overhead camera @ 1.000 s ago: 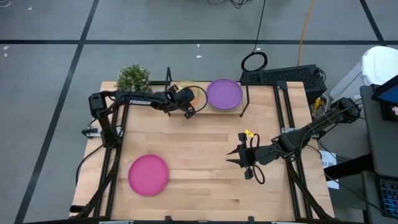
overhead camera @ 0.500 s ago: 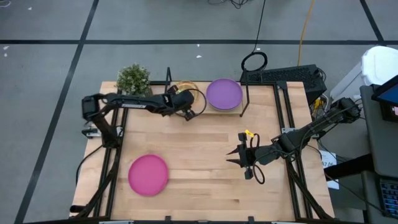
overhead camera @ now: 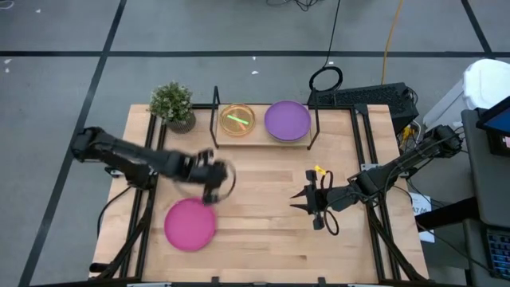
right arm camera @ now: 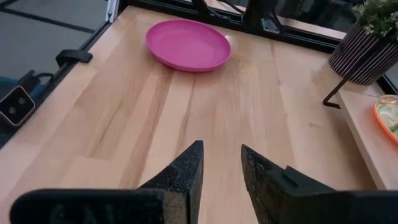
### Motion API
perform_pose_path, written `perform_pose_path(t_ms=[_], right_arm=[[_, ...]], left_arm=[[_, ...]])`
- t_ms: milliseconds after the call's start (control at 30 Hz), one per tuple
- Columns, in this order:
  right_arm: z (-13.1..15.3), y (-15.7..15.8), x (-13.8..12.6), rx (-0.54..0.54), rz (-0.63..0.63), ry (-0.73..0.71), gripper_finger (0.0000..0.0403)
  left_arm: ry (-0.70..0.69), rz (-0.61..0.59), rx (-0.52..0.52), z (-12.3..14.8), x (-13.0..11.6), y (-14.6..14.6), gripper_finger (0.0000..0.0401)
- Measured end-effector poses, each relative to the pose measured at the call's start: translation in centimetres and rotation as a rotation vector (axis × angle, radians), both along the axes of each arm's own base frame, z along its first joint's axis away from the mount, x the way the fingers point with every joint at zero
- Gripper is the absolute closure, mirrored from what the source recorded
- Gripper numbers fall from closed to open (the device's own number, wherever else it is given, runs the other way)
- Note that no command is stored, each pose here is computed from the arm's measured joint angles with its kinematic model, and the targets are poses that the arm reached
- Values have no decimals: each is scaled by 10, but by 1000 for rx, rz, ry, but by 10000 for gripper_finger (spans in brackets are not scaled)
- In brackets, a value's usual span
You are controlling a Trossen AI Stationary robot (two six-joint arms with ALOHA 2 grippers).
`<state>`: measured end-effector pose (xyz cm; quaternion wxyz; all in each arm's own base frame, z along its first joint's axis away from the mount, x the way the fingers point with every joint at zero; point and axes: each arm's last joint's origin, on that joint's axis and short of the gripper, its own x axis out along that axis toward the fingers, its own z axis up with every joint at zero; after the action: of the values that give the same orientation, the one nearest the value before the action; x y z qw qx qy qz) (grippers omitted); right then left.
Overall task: Place and stack plates onto a shelf
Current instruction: Stack the pink plate on top of the purple plate
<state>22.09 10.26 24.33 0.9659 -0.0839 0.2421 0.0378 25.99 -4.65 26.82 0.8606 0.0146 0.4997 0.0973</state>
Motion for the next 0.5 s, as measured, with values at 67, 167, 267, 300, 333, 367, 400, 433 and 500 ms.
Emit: perform_pose_path(t_ms=[67, 167, 267, 300, 333, 367, 400, 433, 500], right_arm=[[0, 0, 0, 14, -7, -2, 312], [1, 0, 0, 21, -8, -10, 312], [3, 1, 1, 30, -8, -27, 312], [3, 1, 2, 33, -7, -32, 312], [3, 1, 2, 34, -7, -33, 312], [3, 1, 2, 33, -7, -33, 312], [3, 1, 2, 33, -7, -32, 312], [3, 1, 2, 33, -8, -32, 312], [3, 1, 2, 33, -8, -32, 312]], left_arm=[[31, -80, -21, -2, -10, -28, 298], [61, -207, -26, -4, -26, -67, 298], [58, -304, -45, -5, -44, -99, 298], [52, -326, -55, -5, -49, -108, 298], [46, -345, -66, -5, -54, -116, 298], [49, -360, -75, -6, -59, -123, 298], [54, -372, -81, -8, -64, -130, 298], [56, -381, -90, -9, -69, -136, 298], [53, -384, -106, -11, -76, -147, 298]])
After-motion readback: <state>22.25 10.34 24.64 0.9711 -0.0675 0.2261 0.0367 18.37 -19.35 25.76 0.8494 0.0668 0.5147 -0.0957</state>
